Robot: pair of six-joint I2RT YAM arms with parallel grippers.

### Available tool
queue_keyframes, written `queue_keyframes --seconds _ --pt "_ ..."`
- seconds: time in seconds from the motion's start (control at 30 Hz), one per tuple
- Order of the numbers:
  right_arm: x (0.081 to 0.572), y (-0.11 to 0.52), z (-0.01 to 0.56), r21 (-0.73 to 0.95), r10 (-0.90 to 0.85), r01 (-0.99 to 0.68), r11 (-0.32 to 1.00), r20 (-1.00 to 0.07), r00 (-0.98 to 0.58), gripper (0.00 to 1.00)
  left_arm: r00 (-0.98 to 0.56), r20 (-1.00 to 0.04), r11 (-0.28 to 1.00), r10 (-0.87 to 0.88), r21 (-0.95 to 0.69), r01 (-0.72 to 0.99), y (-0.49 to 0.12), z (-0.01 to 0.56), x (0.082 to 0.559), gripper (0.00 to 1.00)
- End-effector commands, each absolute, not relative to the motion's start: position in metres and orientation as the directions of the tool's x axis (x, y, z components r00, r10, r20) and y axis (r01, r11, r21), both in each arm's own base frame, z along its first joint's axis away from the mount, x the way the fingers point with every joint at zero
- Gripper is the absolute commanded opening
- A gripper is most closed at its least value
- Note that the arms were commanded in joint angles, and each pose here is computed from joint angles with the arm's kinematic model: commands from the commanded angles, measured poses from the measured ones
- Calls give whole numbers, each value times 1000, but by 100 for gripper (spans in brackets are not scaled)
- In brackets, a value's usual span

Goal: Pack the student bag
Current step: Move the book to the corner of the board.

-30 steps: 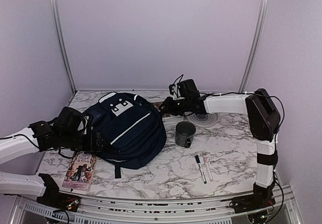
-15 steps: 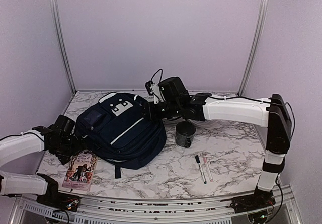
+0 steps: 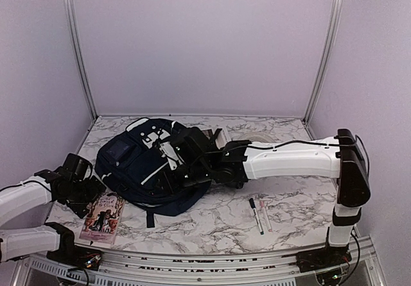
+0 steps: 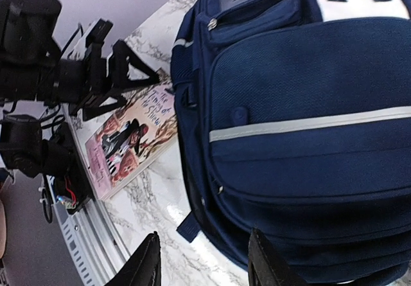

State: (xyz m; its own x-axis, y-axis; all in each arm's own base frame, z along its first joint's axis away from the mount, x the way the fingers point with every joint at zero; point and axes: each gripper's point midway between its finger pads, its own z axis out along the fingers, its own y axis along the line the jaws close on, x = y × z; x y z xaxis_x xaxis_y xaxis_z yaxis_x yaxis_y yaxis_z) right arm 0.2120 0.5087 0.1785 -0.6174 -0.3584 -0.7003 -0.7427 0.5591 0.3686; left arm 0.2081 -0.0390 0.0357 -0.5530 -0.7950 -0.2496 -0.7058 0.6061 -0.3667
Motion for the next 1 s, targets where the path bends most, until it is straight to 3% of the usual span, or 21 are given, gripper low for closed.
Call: queue_keyframes --seconds 0.0,0.5,0.7,0.97 --pt "198 519 182 380 -373 -750 541 -692 -619 44 -523 -273 583 -808 -241 -776 -18 28 199 99" --pt "200 510 203 324 -356 -768 552 -741 -569 45 -515 -246 557 -821 -156 -816 -18 24 210 99" --pt "199 511 210 335 -346 -771 542 -747 -567 45 -567 -115 579 -815 -188 -793 -43 17 193 98" --pt "157 546 179 610 -340 -690 390 -600 -724 45 -574 -54 562 -817 -295 -772 -65 17 167 89"
